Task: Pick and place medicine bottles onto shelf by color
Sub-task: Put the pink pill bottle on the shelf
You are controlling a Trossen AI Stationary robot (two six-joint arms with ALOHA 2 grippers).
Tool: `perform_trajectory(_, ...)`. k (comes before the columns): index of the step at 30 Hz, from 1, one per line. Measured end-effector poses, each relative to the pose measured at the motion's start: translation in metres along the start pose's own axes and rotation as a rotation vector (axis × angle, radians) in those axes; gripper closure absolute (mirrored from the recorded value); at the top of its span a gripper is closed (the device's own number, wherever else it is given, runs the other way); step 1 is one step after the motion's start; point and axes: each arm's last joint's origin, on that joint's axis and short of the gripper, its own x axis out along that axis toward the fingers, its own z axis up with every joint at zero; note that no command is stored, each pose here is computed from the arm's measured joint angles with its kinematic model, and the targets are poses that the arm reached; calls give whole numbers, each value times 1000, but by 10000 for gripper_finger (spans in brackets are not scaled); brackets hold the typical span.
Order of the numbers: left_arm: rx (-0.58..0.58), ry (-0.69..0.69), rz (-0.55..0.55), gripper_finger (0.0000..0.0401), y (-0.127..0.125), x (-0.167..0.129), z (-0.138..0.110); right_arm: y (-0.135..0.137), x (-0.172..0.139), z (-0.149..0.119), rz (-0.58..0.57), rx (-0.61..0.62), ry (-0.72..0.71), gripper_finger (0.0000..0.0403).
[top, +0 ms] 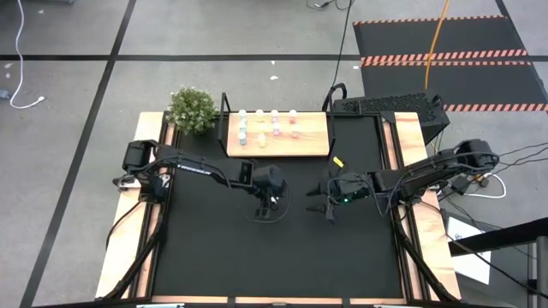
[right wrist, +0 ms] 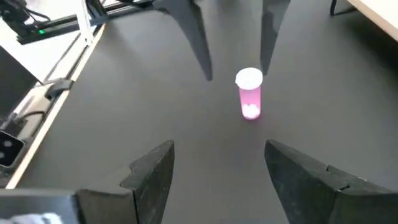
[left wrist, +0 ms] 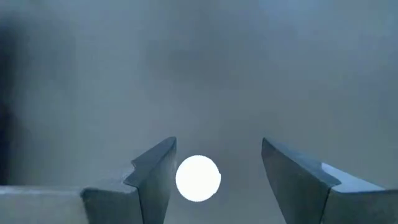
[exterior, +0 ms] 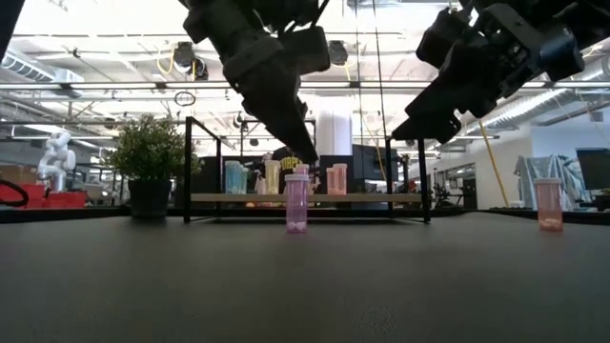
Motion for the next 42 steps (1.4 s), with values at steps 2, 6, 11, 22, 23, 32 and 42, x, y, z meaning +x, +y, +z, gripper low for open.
perform_trajectory(2,13,5,6,173,4,1,-1,2,0,-2,-10,9,6,156)
perform_trajectory(6,-20,41,16,187,16,4,-6,5,0,-3,-3,9,17,156)
perform_trajectory(11,-29,72,-22,194,16,9,-10,4,-1,-5,-9,26,35,156)
perform_trajectory(22,-13,103,-47,198,14,15,-14,4,-2,-6,-17,50,55,156)
perform_trajectory(23,-7,109,-48,202,14,15,-14,4,-2,-6,-17,50,54,156)
perform_trajectory(32,-14,107,-39,263,16,15,-14,4,-2,-6,-14,58,48,156)
perform_trajectory(42,-32,87,-34,275,17,15,-13,4,-2,-6,-15,73,48,156)
